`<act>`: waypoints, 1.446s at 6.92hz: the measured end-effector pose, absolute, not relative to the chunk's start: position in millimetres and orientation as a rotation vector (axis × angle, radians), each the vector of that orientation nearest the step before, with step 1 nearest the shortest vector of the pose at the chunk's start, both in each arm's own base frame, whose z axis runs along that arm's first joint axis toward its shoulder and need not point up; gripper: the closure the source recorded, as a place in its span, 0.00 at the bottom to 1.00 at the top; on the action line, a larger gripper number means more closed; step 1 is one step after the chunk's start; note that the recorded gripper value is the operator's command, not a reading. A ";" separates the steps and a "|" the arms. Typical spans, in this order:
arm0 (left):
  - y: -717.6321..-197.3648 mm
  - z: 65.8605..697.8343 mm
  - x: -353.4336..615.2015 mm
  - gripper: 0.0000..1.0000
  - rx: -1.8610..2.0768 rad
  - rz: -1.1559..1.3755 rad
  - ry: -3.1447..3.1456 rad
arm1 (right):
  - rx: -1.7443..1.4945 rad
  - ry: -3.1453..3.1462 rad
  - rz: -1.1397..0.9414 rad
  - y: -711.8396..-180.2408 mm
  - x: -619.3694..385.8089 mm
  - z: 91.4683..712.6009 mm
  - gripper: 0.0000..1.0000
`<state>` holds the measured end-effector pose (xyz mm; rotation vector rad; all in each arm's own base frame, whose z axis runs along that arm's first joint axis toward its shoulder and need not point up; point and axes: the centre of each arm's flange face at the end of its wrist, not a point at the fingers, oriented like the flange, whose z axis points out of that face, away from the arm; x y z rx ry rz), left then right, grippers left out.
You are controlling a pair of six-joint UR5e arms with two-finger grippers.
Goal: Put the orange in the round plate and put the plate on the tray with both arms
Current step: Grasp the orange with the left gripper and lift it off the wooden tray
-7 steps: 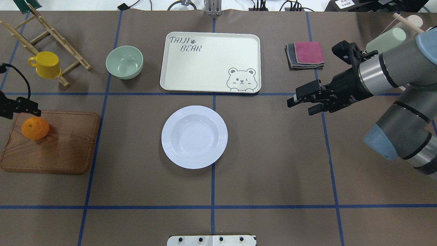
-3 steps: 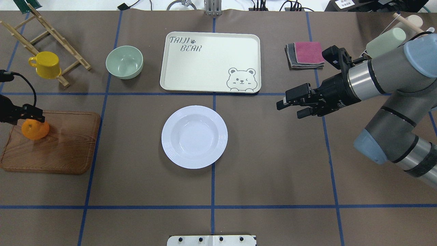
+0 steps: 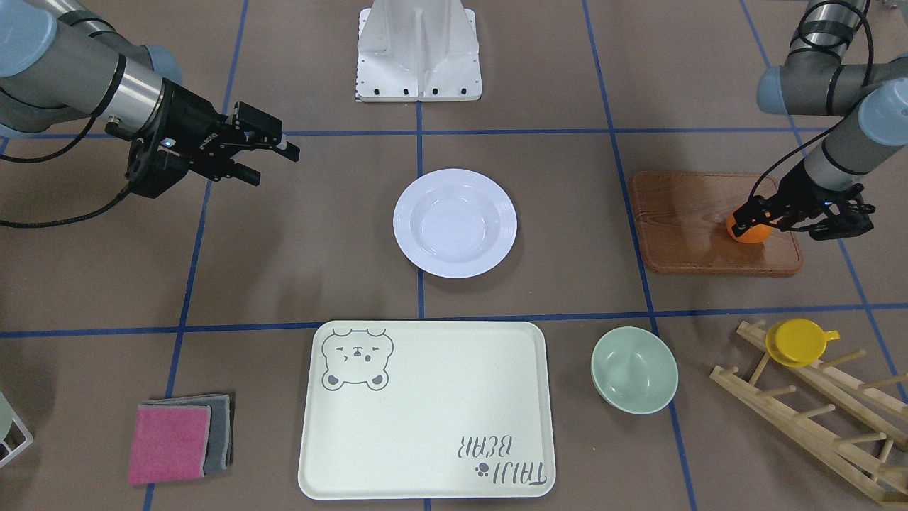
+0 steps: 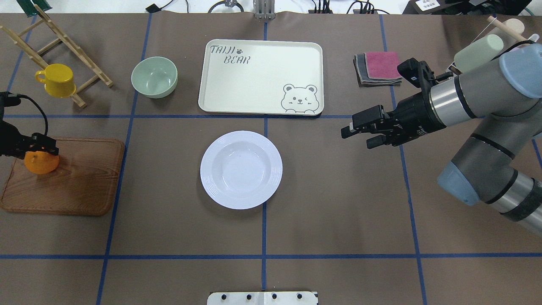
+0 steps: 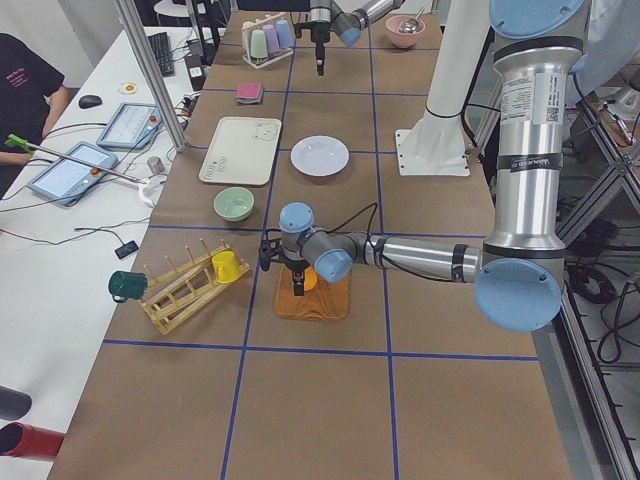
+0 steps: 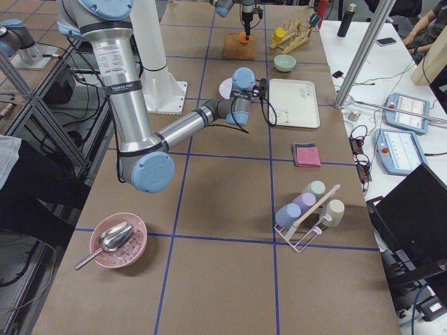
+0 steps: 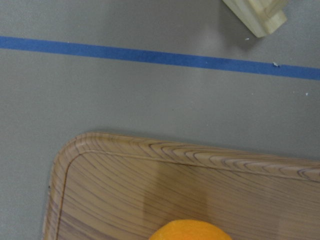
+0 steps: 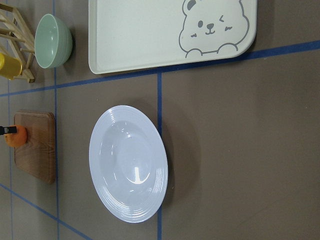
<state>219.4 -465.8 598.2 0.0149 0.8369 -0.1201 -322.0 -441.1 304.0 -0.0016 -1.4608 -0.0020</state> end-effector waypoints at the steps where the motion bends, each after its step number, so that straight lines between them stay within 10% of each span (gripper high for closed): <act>1: -463.7 598.4 221.4 0.09 0.012 -0.121 0.841 | -0.002 -1.461 -0.003 -440.9 -322.2 303.9 0.00; 6: -454.6 587.8 239.5 0.21 -0.009 -0.112 0.861 | 0.025 -1.481 -0.011 -442.0 -334.2 312.9 0.00; 10: -480.6 418.8 301.6 0.21 -0.081 -0.186 0.917 | 0.151 -1.613 0.126 -411.7 -417.4 293.8 0.00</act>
